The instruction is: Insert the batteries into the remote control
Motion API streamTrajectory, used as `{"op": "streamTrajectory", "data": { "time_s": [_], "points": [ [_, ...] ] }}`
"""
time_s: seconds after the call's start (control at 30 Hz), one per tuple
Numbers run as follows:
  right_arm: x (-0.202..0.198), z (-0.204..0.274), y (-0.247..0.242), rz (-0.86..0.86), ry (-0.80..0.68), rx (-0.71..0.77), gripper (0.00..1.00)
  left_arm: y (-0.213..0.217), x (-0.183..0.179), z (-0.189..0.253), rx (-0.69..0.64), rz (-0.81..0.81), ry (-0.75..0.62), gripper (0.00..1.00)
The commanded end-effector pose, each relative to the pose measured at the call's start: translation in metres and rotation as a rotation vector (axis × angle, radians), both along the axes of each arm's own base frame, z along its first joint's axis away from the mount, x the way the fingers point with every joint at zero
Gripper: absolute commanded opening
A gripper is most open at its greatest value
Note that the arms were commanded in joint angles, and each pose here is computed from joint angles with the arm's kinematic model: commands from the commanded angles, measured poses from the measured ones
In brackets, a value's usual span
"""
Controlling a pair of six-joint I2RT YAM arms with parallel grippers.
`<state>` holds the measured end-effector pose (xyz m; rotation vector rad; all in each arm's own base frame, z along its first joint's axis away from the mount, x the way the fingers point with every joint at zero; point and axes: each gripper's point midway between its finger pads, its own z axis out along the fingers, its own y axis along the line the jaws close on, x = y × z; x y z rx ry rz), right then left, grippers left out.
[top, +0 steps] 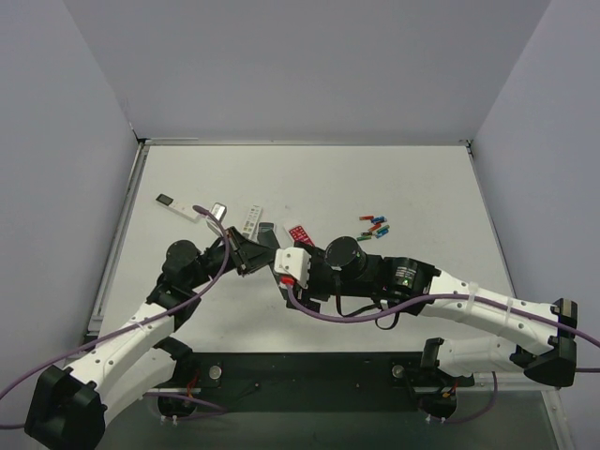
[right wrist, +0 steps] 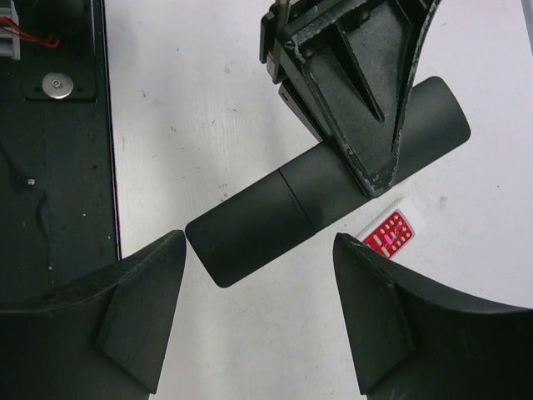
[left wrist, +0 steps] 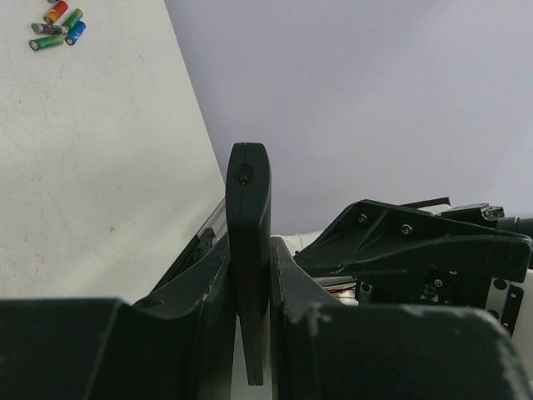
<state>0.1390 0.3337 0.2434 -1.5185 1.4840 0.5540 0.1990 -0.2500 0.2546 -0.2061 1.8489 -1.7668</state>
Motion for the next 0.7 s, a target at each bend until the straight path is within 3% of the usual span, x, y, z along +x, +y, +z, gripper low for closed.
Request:
{"op": "streamTrajectory", "data": {
  "time_s": [0.0,0.23,0.67],
  "points": [
    [-0.009,0.017,0.000,0.084,-0.073,0.015,0.66,-0.004,-0.002,0.031,-0.031,-0.029,-0.087,0.00],
    [-0.024,0.010,0.001,0.218,-0.100,-0.017,0.62,-0.006,-0.003,0.031,-0.031,-0.043,-0.082,0.00],
    [-0.019,0.000,0.005,0.240,-0.128,-0.063,0.59,-0.009,-0.009,0.043,-0.056,-0.069,-0.097,0.00]
  ]
}}
